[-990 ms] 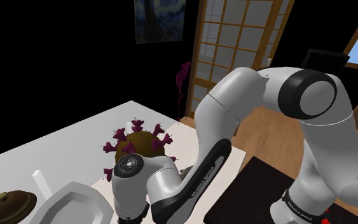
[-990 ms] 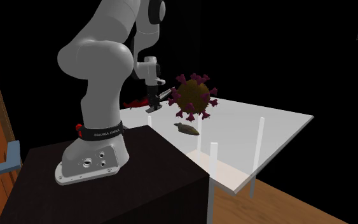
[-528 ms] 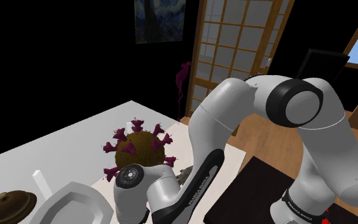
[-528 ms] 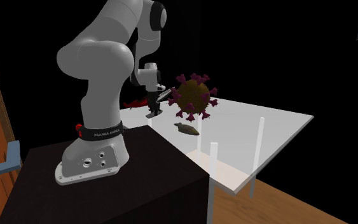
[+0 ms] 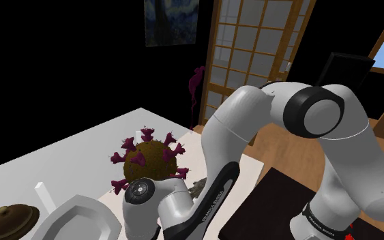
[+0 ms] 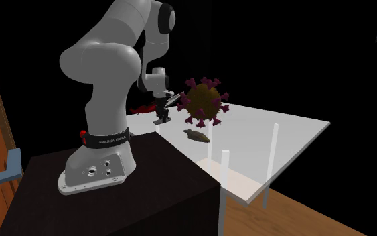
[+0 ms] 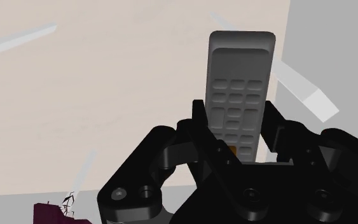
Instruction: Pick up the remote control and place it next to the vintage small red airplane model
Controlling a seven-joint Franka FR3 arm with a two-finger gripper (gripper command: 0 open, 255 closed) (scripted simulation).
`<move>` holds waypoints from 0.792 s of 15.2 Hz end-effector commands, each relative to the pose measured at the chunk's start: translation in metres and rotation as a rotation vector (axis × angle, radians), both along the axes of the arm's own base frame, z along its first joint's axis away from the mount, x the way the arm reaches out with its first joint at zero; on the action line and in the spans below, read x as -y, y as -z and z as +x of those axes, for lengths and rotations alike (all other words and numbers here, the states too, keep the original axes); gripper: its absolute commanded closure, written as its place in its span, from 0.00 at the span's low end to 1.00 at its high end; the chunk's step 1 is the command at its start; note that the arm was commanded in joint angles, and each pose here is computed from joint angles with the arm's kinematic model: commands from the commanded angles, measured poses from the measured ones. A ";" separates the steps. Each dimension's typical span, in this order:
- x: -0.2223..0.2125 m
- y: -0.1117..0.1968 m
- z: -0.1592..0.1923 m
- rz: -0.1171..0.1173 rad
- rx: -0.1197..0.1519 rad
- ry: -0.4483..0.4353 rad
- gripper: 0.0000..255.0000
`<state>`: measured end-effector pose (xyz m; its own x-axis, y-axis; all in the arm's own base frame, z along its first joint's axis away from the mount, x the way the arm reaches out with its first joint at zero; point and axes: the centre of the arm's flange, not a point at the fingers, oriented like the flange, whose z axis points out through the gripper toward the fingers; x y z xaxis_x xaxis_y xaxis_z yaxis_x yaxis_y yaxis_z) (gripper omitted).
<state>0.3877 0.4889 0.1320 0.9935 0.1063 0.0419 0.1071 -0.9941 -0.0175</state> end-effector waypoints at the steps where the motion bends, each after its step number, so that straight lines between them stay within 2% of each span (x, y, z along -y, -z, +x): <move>1: 0.000 0.000 0.000 0.000 0.000 0.000 0.00; 6: 0.000 0.000 0.000 0.000 0.000 0.000 0.00; 10: 0.001 -0.050 -0.002 0.000 0.000 0.000 0.00; 12: 0.001 -0.050 -0.002 0.000 0.000 0.000 0.00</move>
<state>0.3866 0.4891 0.1789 0.9934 0.1063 0.0425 0.1071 -0.9941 -0.0184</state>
